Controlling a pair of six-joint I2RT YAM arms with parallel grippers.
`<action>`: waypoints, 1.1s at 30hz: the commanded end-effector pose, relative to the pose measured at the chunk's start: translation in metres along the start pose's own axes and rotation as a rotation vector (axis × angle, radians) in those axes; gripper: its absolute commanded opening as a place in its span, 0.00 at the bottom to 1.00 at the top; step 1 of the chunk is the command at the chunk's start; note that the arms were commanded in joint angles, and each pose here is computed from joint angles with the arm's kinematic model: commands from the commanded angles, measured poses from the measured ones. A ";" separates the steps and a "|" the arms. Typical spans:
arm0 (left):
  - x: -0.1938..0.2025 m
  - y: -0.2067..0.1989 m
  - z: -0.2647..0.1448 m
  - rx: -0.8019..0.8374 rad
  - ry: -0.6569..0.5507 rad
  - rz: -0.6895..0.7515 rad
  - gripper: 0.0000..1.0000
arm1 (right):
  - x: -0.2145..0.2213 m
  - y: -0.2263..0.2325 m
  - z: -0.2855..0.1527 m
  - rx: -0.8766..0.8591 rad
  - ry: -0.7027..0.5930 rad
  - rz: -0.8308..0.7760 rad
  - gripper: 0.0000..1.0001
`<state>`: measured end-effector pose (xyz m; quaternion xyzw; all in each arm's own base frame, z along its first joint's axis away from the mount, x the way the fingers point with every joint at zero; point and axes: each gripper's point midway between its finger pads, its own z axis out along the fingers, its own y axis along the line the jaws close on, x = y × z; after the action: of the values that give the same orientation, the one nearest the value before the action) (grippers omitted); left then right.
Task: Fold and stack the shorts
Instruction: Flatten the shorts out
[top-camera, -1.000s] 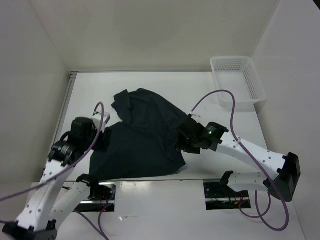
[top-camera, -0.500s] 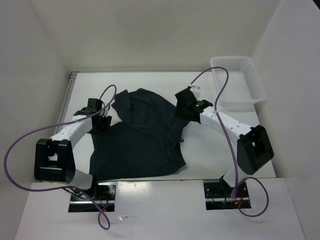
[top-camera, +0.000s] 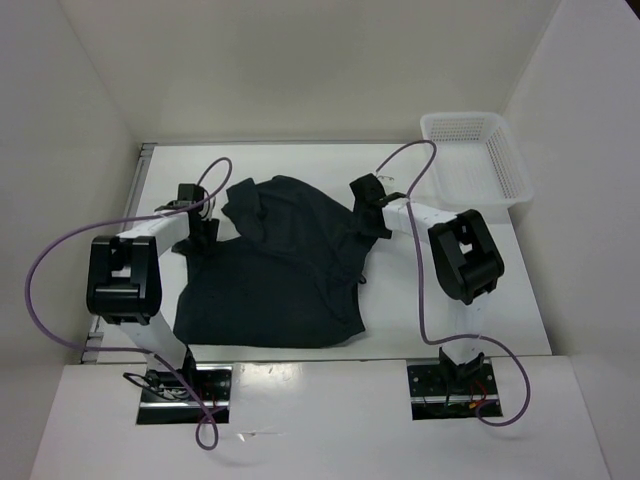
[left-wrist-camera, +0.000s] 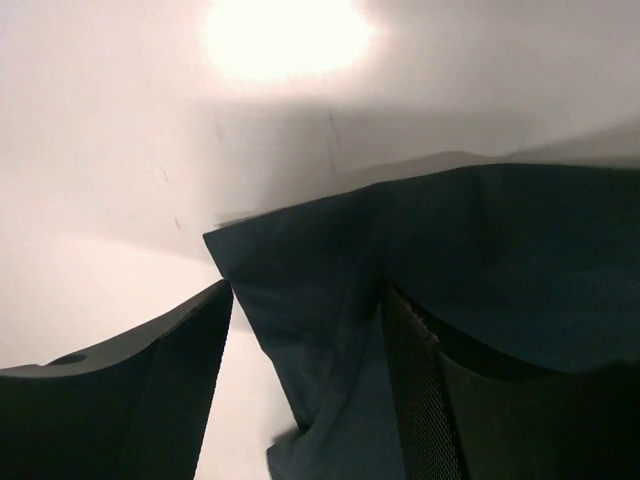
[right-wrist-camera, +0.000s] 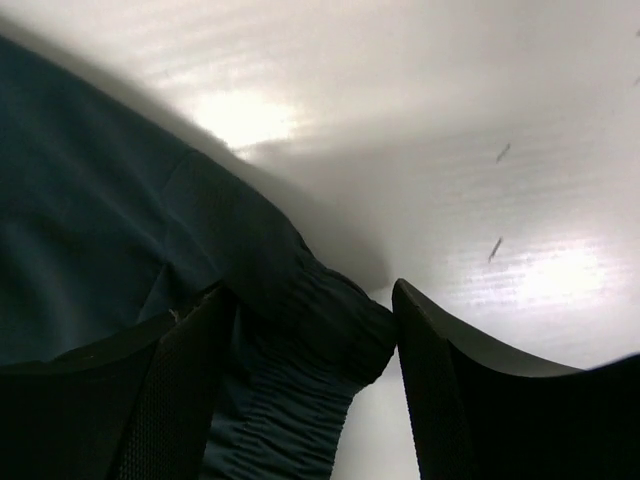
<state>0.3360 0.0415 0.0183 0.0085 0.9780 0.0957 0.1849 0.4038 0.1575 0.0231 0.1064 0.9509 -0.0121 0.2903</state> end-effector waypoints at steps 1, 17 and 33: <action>-0.007 -0.002 0.032 -0.010 0.021 0.001 0.69 | -0.026 -0.001 0.014 0.005 -0.048 0.030 0.69; -0.183 -0.058 -0.064 0.452 -0.329 0.016 0.73 | -0.106 0.010 0.023 -0.029 -0.129 -0.017 0.66; -0.245 -0.064 0.003 0.531 -0.364 0.007 0.73 | -0.085 0.001 0.025 -0.015 -0.081 -0.033 0.65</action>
<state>0.5383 -0.0248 0.0440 0.0526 0.9480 -0.1445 0.2787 0.4927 0.1413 0.0509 0.0891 0.9379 -0.0106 0.3352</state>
